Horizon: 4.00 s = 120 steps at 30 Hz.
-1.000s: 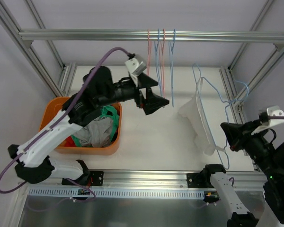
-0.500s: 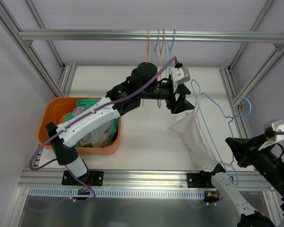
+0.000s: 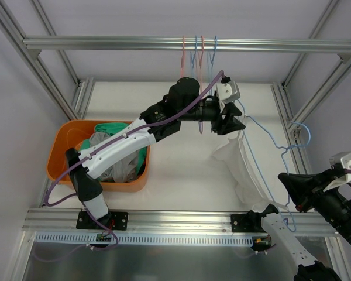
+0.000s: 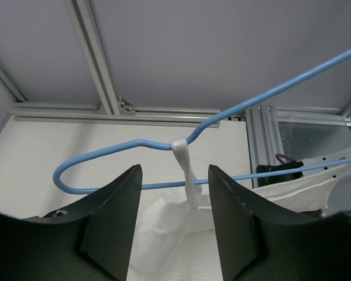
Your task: Remove the tank top from the hanger
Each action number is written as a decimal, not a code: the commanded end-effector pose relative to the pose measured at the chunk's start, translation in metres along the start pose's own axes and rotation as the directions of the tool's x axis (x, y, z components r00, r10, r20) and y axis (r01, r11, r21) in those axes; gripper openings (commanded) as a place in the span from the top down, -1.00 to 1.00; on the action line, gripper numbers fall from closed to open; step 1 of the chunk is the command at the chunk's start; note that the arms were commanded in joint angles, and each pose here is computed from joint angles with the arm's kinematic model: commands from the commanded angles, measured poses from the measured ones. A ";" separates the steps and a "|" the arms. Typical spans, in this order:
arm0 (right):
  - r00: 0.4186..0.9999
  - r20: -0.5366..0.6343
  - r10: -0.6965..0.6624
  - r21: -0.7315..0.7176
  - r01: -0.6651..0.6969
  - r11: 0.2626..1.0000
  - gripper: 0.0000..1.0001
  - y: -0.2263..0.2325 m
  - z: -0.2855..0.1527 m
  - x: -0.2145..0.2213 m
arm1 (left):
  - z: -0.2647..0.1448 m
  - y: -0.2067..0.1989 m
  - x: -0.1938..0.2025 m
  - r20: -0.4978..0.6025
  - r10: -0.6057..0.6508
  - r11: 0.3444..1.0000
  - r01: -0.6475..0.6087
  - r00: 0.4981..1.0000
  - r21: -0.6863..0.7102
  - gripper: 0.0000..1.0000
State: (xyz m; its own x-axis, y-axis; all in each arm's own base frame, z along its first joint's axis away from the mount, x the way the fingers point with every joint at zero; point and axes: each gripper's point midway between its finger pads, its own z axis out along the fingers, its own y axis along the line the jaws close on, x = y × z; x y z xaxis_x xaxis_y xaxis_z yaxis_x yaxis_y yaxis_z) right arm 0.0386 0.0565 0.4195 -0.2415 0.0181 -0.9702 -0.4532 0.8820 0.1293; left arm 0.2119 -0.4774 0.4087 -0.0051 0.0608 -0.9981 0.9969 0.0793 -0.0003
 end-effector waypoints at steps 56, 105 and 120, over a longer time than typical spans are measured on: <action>0.885 0.463 -0.053 0.104 0.005 0.995 1.00 -0.021 -0.036 -0.041 | -0.038 -0.007 -0.059 0.157 -0.113 0.987 0.129 0.981 -0.097 1.00; 0.999 -0.046 0.014 0.160 -0.006 0.987 1.00 -0.065 0.202 -0.075 | -0.094 -0.157 0.211 -0.348 -0.336 0.942 0.315 0.876 -0.117 -0.97; 0.998 -0.022 0.051 0.256 -0.044 0.966 0.99 -0.066 0.305 -0.115 | -0.115 -0.153 0.242 -0.364 -0.385 0.921 0.328 0.848 -0.212 -0.97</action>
State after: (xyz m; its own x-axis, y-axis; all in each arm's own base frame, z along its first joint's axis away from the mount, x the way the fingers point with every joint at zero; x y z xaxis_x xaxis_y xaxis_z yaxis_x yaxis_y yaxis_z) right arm 0.3389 0.1369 0.4449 -0.3409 -0.0135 -0.9400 -0.2839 0.9547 0.0892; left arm 0.0480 -0.3590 0.1608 -0.4123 0.4342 -0.8010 0.9049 0.2972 -0.3047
